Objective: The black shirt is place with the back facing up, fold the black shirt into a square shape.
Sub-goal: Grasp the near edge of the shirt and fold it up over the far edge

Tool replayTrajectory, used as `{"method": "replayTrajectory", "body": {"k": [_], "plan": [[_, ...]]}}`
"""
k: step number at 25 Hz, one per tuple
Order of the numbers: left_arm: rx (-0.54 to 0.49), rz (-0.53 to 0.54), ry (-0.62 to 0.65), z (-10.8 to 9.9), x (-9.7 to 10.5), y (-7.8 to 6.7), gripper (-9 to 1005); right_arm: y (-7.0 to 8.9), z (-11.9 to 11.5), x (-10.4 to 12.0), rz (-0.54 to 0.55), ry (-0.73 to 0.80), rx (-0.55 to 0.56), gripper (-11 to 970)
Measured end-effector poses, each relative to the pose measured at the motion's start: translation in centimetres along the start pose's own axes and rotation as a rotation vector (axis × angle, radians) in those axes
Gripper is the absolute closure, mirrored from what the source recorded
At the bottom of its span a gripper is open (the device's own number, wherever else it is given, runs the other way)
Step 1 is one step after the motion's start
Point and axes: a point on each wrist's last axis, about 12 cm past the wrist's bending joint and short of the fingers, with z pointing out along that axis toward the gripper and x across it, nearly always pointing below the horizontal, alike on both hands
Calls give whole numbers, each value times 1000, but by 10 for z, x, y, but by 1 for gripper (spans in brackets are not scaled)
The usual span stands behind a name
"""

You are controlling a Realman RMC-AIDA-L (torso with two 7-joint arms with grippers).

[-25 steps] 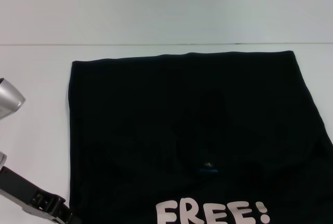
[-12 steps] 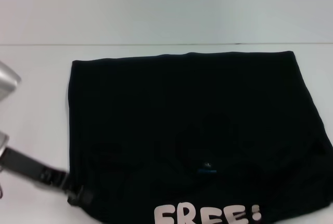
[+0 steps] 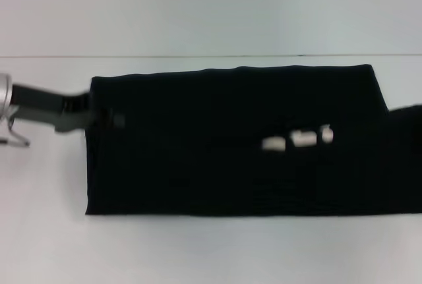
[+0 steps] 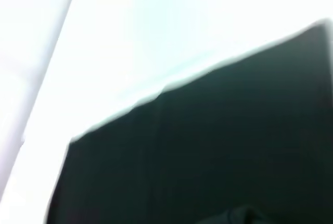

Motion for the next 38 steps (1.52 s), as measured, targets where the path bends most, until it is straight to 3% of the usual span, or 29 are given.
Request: {"method": "replayTrajectory", "body": {"k": [4, 5, 12, 17, 23, 30, 38], "plan": [[-68, -18, -91, 9, -15, 4, 981, -7, 20, -14, 21, -100, 80, 892], [-106, -18, -124, 20, -20, 6, 981, -8, 28, -16, 23, -112, 96, 893], [-165, -1, -140, 40, -22, 6, 981, 3, 66, -24, -6, -139, 159, 892], [-160, 9, -168, 39, -27, 2, 980, 11, 69, -33, -7, -182, 146, 889], [-224, 50, -275, 35, -49, -3, 980, 24, 74, -52, -32, -244, 149, 886], [-322, 82, -308, 50, -46, 6, 980, 25, 106, -44, -95, -239, 268, 882], [-347, 90, -337, 49, -47, 9, 980, 27, 111, -47, -119, -267, 303, 877]]}}
